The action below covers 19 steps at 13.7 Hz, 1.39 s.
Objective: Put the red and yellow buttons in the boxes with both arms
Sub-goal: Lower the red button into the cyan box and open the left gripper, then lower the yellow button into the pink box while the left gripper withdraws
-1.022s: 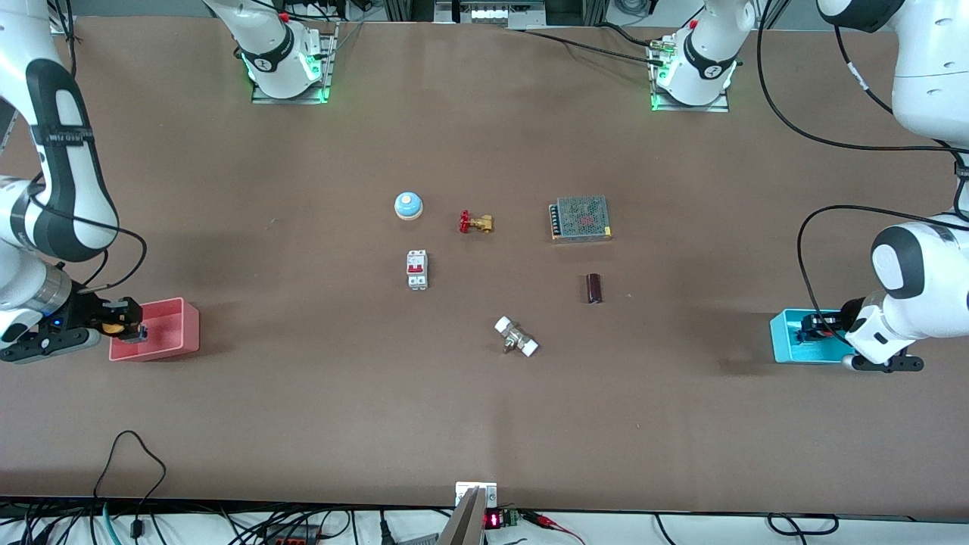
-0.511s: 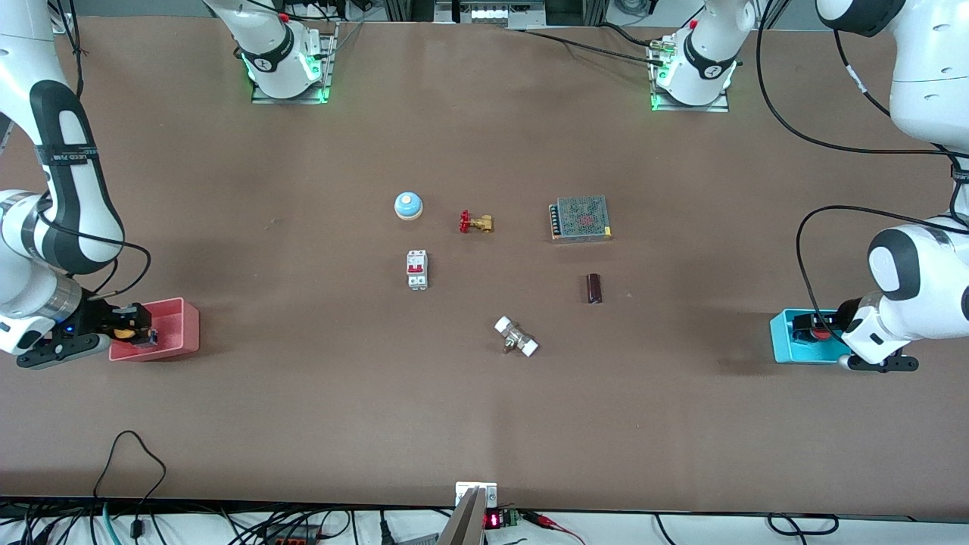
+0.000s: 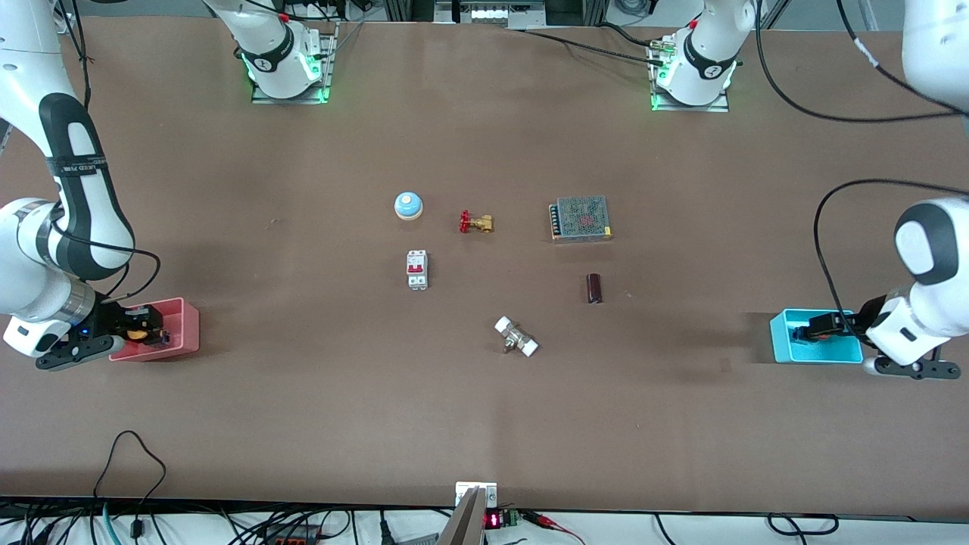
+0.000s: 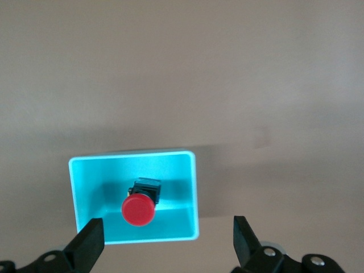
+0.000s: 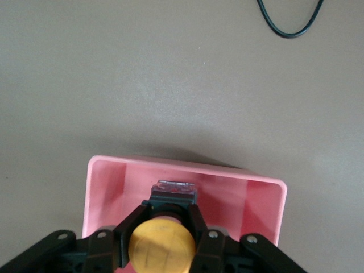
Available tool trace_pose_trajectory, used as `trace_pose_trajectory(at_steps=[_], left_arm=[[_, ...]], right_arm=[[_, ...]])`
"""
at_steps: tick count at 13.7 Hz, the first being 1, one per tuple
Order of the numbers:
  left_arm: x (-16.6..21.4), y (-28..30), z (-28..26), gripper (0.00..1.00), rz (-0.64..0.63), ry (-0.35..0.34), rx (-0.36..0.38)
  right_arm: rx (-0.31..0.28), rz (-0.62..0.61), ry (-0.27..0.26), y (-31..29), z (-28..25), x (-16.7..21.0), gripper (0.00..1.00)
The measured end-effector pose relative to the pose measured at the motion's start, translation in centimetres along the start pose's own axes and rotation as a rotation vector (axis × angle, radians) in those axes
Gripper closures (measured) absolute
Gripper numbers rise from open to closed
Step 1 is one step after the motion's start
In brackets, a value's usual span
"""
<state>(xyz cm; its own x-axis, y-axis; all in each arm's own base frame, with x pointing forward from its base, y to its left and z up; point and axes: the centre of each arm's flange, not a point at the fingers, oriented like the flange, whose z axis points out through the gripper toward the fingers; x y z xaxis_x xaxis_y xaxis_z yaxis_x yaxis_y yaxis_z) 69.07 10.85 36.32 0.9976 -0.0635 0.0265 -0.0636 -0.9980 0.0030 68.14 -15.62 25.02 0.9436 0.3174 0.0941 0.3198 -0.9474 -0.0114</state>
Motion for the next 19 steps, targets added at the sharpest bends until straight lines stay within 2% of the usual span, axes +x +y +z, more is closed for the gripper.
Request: trace_pose_trajectory(at_steps=[3,6,7,10,12,15,19], left_arm=[[0.3,3.7,-5.5,0.0,-0.017,0.068,0.011],[-1.3,7.2,-11.2,0.0,-0.097,0.056,0.013],[-2.1,7.7,-13.2,0.0,-0.117,0.055,0.001],[-4.6,6.8,-18.1,0.0,-0.158,0.06,-0.05],[-5.2,6.4,-19.1,0.0,-0.166,0.062,-0.061],[-5.5,7.4,-18.5,0.0,-0.154,0.018,-0.068],[-5.8,8.1,-18.8,0.0,-0.159,0.006,-0.071]], right_arm=[[0.004,0.0,-0.005,0.0,0.5,-0.1,0.64],[0.005,-0.001,-0.006,-0.1,0.9,-0.1,0.64],[0.004,-0.001,-0.004,-0.1,0.9,-0.1,0.61],[0.004,-0.001,-0.003,-0.1,0.9,-0.1,0.6],[0.004,-0.001,-0.004,-0.1,1.0,-0.1,0.57],[0.005,-0.002,-0.004,-0.1,1.1,-0.1,0.5],[0.006,-0.001,-0.005,-0.1,1.5,-0.1,0.48]])
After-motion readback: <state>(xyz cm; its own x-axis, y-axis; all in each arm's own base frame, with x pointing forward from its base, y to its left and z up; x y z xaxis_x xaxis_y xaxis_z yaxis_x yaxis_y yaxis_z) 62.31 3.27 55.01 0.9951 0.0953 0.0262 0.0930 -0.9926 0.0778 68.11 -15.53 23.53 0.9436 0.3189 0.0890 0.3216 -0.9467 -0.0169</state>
